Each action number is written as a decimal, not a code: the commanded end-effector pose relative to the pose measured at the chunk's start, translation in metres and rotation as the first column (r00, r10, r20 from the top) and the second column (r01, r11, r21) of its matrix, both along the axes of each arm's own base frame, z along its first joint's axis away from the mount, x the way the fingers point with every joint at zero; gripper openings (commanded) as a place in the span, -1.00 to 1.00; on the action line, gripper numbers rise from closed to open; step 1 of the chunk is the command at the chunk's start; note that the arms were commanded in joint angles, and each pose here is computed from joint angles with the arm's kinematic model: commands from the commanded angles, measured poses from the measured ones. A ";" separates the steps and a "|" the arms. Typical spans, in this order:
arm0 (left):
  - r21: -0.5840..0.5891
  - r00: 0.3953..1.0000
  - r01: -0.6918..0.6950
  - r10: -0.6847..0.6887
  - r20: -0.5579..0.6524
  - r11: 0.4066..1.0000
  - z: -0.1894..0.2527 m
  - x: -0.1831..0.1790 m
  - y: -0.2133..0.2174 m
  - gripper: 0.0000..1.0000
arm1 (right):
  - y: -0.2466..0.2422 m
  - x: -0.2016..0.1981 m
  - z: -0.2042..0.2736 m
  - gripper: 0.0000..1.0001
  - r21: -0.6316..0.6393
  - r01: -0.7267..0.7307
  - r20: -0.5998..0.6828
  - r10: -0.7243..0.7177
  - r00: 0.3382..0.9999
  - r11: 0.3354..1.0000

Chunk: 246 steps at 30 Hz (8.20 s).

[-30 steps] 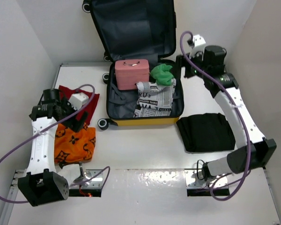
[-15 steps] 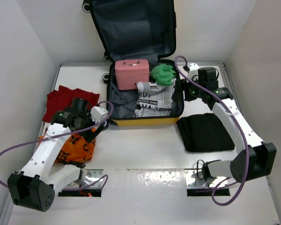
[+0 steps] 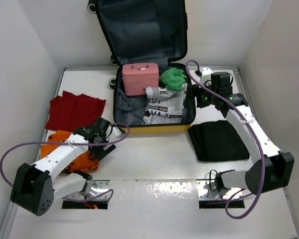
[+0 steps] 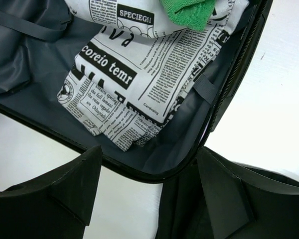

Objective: Pack the luggage

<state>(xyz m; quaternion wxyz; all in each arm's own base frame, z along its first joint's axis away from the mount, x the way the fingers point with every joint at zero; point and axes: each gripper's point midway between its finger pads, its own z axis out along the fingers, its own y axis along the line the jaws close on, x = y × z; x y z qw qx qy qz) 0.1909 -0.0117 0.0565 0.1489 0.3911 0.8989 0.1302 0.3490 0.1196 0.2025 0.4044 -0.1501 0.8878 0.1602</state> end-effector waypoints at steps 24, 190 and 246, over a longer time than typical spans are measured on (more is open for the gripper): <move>-0.117 0.998 -0.043 0.038 -0.050 0.992 -0.009 0.017 0.002 -0.94 | 0.009 0.015 0.023 0.31 0.005 -0.042 0.053 0.041 0.998 0.999; -0.762 0.549 -0.020 0.644 0.532 0.647 0.270 0.213 -0.005 0.98 | 0.112 0.055 0.010 -1.00 0.095 0.158 0.072 -0.165 0.984 0.983; -0.739 0.559 -0.271 0.726 0.401 0.617 0.186 0.193 0.064 0.98 | 0.210 0.050 -0.040 -0.29 0.238 -0.123 -0.123 0.156 0.980 0.963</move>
